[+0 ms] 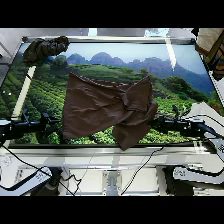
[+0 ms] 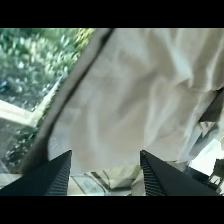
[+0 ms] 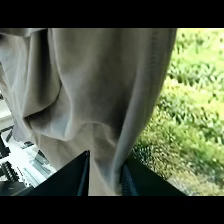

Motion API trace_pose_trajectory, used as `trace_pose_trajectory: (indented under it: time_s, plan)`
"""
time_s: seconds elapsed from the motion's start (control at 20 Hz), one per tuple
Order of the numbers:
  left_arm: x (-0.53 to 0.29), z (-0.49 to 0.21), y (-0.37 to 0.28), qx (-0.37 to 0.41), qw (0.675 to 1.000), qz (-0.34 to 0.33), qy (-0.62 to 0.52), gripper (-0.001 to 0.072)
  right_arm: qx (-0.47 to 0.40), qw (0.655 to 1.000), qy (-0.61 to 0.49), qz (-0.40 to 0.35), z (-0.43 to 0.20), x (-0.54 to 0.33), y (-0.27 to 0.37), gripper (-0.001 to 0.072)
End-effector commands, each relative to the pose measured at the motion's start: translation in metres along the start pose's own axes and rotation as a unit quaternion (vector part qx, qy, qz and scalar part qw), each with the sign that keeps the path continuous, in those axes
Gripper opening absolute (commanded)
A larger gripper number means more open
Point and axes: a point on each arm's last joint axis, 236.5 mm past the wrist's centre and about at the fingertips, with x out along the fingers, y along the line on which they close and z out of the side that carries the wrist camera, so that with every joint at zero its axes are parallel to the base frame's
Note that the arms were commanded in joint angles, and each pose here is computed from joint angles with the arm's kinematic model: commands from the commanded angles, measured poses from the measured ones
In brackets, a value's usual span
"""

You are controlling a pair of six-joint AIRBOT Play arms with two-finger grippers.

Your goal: Fold the shirts.

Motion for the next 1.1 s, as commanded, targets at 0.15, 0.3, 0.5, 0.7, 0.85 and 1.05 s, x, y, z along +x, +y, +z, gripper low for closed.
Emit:
trace_pose_trajectory:
  time_s: [0.15, 0.3, 0.5, 0.7, 0.85, 1.05]
  plan:
    - [0.010, -0.018, 0.041, -0.007, 0.997, 0.057, 0.042, 0.0458, 0.002, 1.000, -0.004, 0.005, 0.002, 0.000, 0.002, 0.0243]
    - [0.010, -0.017, 0.045, -0.005, 0.997, 0.065, 0.041, 0.0458, 0.005, 1.000, -0.009, 0.008, 0.004, 0.000, 0.004, 0.0243]
    - [0.015, -0.019, 0.049, -0.019, 0.996, 0.063, 0.052, 0.0458, 0.007, 1.000, -0.014, 0.013, 0.007, 0.000, 0.006, 0.0243]
    - [0.026, -0.013, 0.040, -0.043, 0.997, 0.028, 0.053, 0.0458, 0.007, 1.000, -0.014, 0.013, 0.007, 0.000, 0.006, 0.0243]
    - [0.027, -0.006, 0.033, -0.045, 0.998, 0.011, 0.041, 0.0458, 0.007, 1.000, -0.015, 0.012, 0.007, 0.000, 0.006, 0.0243]
    - [0.028, -0.006, 0.035, -0.045, 0.998, 0.014, 0.042, 0.0445, 0.008, 1.000, -0.016, 0.011, 0.008, 0.000, 0.005, 0.0243]
